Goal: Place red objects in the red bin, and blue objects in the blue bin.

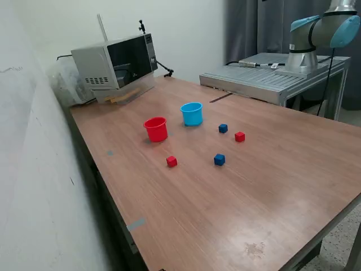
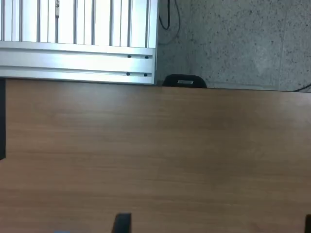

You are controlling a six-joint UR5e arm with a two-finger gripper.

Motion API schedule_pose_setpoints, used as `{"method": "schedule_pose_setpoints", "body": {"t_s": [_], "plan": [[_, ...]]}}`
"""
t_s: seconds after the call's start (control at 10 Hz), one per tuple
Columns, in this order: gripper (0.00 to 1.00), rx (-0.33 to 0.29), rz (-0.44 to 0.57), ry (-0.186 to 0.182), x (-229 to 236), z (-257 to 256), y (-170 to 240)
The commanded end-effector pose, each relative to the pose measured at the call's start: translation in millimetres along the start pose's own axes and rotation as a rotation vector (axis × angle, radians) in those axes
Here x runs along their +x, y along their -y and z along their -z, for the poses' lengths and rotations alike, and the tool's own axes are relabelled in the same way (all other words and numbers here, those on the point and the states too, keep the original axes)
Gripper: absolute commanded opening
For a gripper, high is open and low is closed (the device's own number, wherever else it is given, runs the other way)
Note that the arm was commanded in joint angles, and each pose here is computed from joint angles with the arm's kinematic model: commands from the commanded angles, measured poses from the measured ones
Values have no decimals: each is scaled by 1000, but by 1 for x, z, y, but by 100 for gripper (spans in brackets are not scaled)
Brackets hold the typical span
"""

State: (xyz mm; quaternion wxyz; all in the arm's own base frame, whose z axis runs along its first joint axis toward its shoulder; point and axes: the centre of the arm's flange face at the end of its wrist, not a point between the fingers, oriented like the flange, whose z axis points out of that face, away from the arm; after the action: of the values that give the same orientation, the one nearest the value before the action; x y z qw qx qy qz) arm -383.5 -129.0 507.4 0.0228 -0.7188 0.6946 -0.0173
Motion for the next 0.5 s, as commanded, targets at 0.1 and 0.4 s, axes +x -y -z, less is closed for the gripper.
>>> {"method": "schedule_pose_setpoints", "body": {"t_s": [0.1,0.4], "plan": [[100,0,0,0,0,0,0],[100,-44,28,1,5,19,-1]]}}
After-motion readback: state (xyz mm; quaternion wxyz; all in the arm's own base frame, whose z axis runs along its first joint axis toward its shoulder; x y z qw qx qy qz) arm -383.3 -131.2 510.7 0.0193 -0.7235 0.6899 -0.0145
